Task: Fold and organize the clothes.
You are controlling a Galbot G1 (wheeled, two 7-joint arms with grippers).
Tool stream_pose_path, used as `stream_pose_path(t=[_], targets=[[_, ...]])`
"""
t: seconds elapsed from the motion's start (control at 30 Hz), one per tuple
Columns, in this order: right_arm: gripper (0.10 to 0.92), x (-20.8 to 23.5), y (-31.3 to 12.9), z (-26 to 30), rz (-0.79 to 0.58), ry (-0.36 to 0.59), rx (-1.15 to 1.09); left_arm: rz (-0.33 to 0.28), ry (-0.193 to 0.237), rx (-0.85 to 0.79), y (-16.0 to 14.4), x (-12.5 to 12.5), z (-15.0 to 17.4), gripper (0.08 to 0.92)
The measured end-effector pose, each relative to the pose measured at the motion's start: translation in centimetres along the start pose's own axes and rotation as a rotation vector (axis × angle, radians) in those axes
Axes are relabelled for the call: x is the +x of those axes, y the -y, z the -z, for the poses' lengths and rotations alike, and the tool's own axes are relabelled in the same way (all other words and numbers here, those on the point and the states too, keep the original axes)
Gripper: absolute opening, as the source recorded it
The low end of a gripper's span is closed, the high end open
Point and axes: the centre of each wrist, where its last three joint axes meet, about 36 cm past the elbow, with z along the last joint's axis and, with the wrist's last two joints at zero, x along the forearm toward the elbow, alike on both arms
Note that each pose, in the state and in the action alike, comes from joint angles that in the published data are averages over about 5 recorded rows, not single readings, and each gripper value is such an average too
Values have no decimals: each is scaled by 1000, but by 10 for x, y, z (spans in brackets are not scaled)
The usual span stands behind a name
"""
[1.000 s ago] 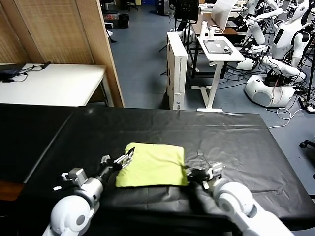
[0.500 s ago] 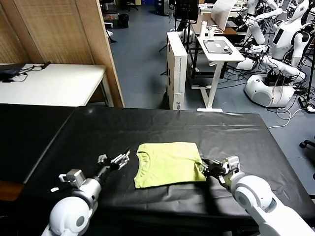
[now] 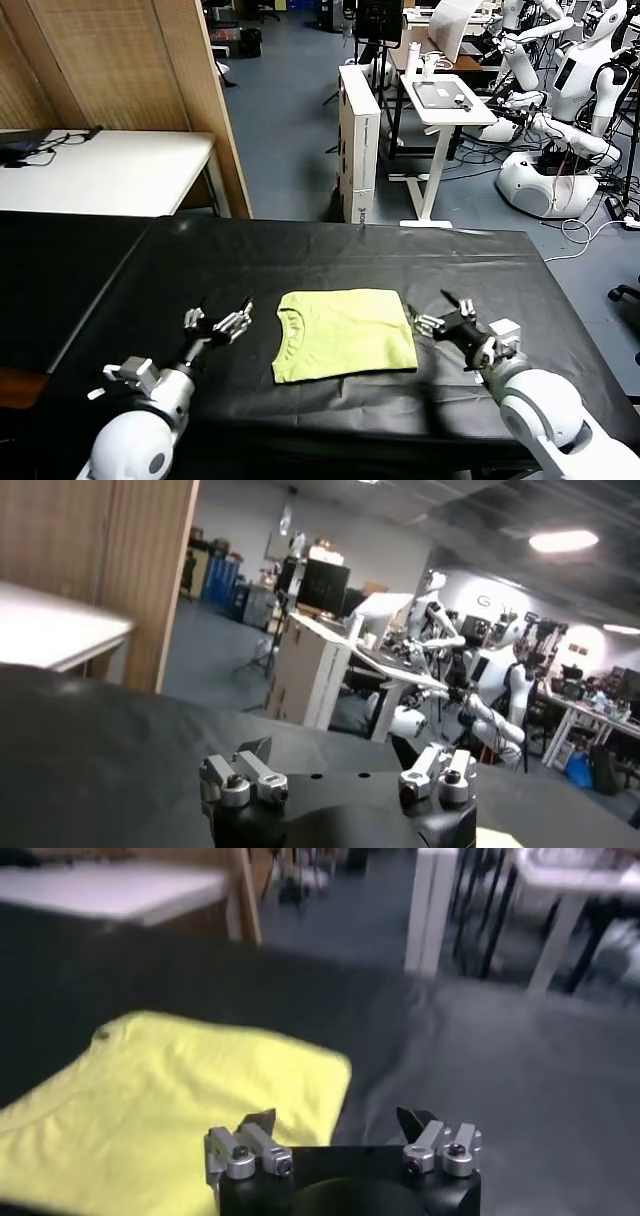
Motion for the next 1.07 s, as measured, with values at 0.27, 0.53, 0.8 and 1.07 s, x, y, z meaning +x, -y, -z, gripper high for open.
stream_pose_path(t=[0.27, 0.53, 0.8, 1.07], targets=[[907, 57, -8, -30, -80, 106, 62, 78, -18, -25, -12, 44, -2, 907], [907, 116, -50, -46, -144, 56, 24, 141, -71, -75, -14, 87, -17, 907], [907, 155, -69, -44, -184, -53, -10, 178, -116, -71, -17, 104, -23, 907], [907, 165, -74, -41, -184, -85, -26, 181, -131, -58, -18, 104, -29, 907]])
